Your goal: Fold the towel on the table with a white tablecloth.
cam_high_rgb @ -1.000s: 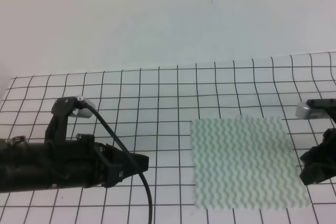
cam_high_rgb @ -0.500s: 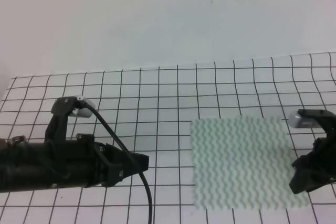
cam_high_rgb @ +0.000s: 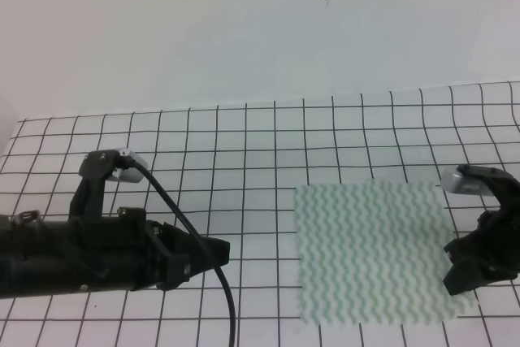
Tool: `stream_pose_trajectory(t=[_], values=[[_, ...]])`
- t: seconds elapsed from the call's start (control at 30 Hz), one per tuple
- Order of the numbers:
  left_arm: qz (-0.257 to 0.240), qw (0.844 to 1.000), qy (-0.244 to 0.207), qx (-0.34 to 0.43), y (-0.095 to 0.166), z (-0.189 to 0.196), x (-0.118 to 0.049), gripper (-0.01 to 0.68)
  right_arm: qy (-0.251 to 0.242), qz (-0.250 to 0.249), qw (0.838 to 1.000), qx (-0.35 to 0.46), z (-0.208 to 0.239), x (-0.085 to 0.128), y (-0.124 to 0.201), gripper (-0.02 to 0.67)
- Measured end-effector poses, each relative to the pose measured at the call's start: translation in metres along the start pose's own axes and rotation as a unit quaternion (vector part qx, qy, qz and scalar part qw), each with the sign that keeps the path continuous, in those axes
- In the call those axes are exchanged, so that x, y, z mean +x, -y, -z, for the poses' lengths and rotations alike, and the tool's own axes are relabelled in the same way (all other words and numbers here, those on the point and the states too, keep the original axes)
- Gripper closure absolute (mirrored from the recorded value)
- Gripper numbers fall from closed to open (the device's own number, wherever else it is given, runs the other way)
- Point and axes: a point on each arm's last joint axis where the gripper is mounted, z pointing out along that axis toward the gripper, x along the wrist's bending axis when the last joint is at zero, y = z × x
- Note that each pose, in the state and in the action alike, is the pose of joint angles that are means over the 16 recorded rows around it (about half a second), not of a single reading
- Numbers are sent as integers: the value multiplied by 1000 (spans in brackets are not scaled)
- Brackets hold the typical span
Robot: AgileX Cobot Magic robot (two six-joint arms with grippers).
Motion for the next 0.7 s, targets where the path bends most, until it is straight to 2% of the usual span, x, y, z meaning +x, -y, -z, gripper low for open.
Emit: stream_pose_trajectory(t=[0.1,0.47,0.7], values=[[-4,1000,-13,-4,-1,0,2,535,-1,-9,1000,-10,2,1,-4,649],[-45,996,-72,-8,-17,-4,15,535,-21,-52,995,-79,20,8,-34,649],[-68,994,-82,-4,-39,-14,23,537,-26,-64,990,-121,30,8,-62,649]])
